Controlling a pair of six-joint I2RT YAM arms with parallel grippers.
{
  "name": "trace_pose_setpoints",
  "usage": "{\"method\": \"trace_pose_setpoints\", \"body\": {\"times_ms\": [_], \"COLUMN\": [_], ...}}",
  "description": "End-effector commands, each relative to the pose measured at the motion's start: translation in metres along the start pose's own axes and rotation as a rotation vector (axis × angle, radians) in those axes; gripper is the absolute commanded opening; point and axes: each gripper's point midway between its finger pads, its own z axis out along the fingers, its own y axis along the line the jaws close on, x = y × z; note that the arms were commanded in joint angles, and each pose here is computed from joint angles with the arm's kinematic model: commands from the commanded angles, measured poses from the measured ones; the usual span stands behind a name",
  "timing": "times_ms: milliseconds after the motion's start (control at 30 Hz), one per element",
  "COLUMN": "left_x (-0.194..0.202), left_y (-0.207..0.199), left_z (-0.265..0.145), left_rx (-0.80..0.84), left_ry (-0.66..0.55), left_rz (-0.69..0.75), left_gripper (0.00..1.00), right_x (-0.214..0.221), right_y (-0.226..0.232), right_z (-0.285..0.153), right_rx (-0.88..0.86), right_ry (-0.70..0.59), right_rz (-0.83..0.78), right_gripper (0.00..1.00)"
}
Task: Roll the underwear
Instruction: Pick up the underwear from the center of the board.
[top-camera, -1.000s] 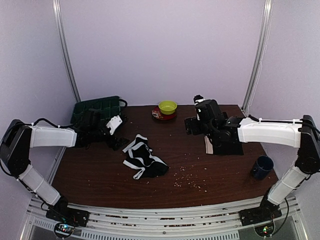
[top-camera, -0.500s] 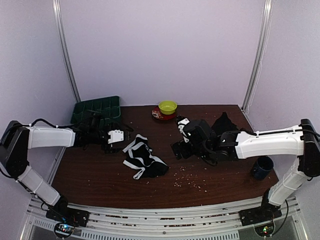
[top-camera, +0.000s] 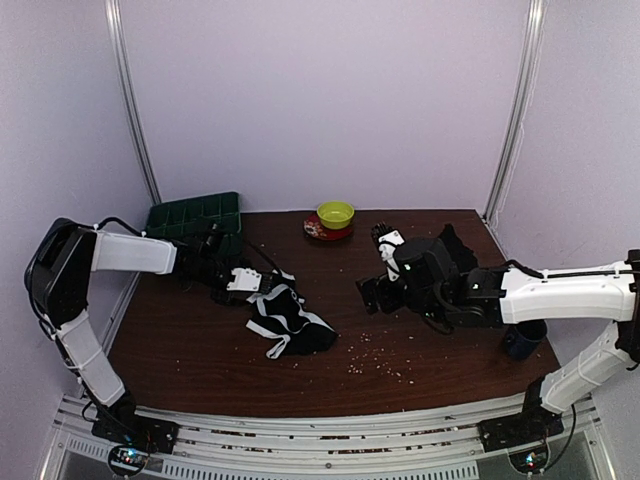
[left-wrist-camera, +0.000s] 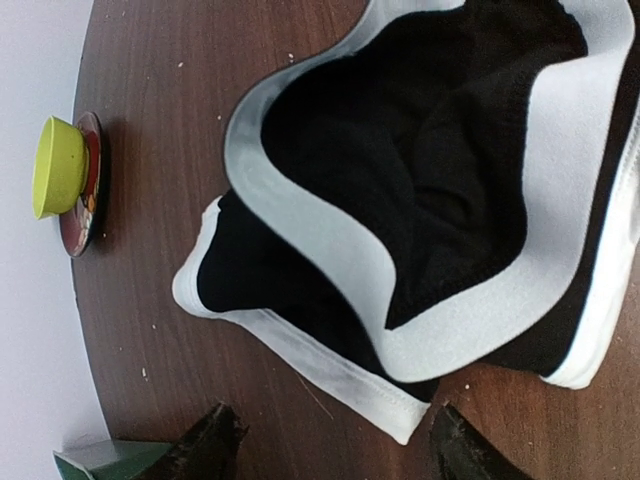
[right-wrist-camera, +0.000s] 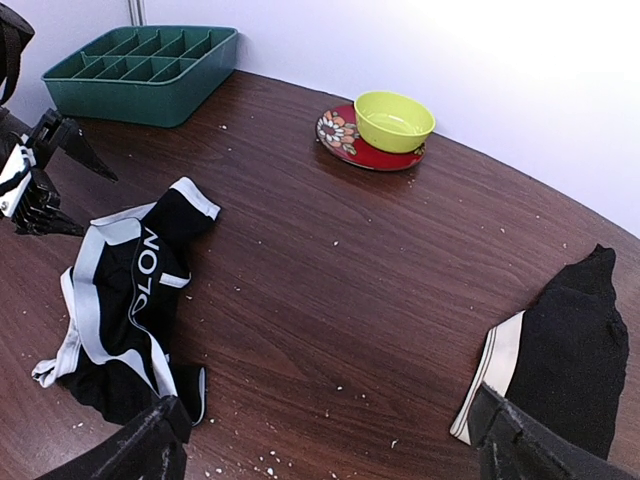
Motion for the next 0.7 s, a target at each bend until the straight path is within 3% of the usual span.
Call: {"method": "trace_pose_setpoints", "body": {"times_ms": [0,400,667], "left_x": [-0.010,-0.028,-0.039], "left_y": [-0.004,-0.019,-0.016], "left_z": [0.004,0.012,0.011], "left_rx": [0.023,0.049,0.018], "left_ry": [-0.008,-0.016,-0.023], "left_rz": [0.050,0.086,0.095], "left_gripper": [0.66,0.50,0.27], "right_x": [0.002,0.007,0.010], "right_y": [-0.005,-0.007,-0.006], "right_z": [0.001,0.005,0.008], "right_rx": [0.029,0.048,0.050], "right_ry": [-0.004,0.009,0.018], "right_rz": [0.003,-0.010,-0.016], "right_gripper": [1.00,1.00,1.00]}}
